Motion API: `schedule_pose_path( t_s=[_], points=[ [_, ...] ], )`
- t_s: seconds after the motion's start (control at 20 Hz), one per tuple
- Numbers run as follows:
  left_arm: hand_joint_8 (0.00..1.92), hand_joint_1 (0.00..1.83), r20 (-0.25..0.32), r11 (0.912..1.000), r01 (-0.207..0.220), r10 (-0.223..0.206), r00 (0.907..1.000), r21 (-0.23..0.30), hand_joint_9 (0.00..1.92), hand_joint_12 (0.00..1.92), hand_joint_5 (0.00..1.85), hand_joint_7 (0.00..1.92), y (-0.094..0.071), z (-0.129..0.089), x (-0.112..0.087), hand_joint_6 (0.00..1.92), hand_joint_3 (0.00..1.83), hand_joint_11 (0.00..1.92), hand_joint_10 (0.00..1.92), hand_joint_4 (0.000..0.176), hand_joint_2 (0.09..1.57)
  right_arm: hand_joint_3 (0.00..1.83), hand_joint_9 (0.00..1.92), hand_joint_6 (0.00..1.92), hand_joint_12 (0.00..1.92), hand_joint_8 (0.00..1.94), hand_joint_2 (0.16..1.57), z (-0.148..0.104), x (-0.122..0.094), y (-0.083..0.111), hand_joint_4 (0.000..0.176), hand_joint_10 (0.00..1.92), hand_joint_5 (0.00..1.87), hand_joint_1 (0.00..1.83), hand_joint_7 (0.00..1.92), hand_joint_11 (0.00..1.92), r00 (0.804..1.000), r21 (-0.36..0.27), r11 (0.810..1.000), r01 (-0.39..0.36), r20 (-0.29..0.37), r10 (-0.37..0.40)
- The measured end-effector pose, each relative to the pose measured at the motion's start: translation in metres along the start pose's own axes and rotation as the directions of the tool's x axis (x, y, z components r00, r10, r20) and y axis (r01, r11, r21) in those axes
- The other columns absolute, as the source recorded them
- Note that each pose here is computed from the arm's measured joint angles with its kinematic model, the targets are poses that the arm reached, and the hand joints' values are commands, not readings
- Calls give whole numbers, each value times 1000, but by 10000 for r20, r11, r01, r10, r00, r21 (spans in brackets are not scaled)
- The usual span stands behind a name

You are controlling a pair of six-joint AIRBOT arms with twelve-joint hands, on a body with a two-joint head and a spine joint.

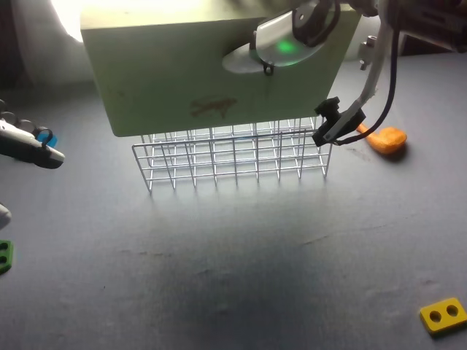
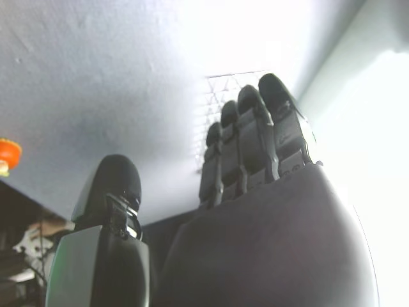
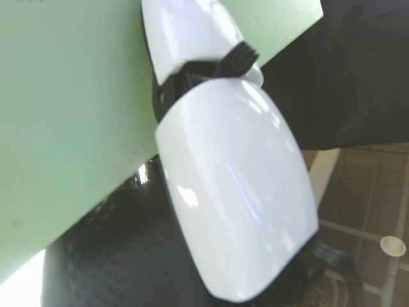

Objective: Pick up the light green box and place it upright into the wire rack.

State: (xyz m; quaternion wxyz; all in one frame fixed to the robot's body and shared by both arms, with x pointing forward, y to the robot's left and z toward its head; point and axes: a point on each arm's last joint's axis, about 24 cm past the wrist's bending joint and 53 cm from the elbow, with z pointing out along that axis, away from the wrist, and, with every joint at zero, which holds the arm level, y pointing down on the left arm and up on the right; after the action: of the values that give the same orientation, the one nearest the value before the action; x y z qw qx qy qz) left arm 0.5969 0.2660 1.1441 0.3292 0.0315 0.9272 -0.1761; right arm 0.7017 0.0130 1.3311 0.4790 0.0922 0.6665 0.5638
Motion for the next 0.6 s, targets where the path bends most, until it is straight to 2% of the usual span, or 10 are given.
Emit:
schedule_pose_path(
  t_s=[0.15,0.35,0.4,0.5,0.6],
  points=[
    [4,428,-4,10000,-4,4,10000,-1,241,671,160,244,0,0,0,4,0,0,8,13,1328,0,812,1135,1644,1056,1155,0,2,-4,0,1399,829,1365,949,593,10000,73,10000,0,4,0],
    [1,398,1,10000,-1,1,10000,-2,256,712,161,249,0,0,0,1,3,0,6,12,1334,0,838,1112,1602,1014,1145,0,4,-9,0,1364,848,1367,963,605,10000,164,9999,10,49,-10],
    [1,424,-3,10000,-1,1,10000,-3,256,695,169,250,0,0,0,4,1,0,5,11,1331,0,844,1077,1597,1000,1139,0,4,-11,0,1356,866,1370,974,611,10000,194,9998,4,88,-6],
    [0,429,-4,10000,0,0,10000,-1,239,666,136,229,0,0,0,0,0,0,0,9,1328,2,825,1148,1605,1065,1153,0,4,-14,0,1377,826,1365,938,592,9999,250,9997,43,127,-46],
    [1,451,-3,10000,-1,1,10000,-3,204,547,139,205,0,0,0,2,0,0,0,16,1318,1,819,1131,1630,1122,1157,0,7,-17,0,1382,821,1364,928,624,9997,308,9993,217,100,-220]
  ],
)
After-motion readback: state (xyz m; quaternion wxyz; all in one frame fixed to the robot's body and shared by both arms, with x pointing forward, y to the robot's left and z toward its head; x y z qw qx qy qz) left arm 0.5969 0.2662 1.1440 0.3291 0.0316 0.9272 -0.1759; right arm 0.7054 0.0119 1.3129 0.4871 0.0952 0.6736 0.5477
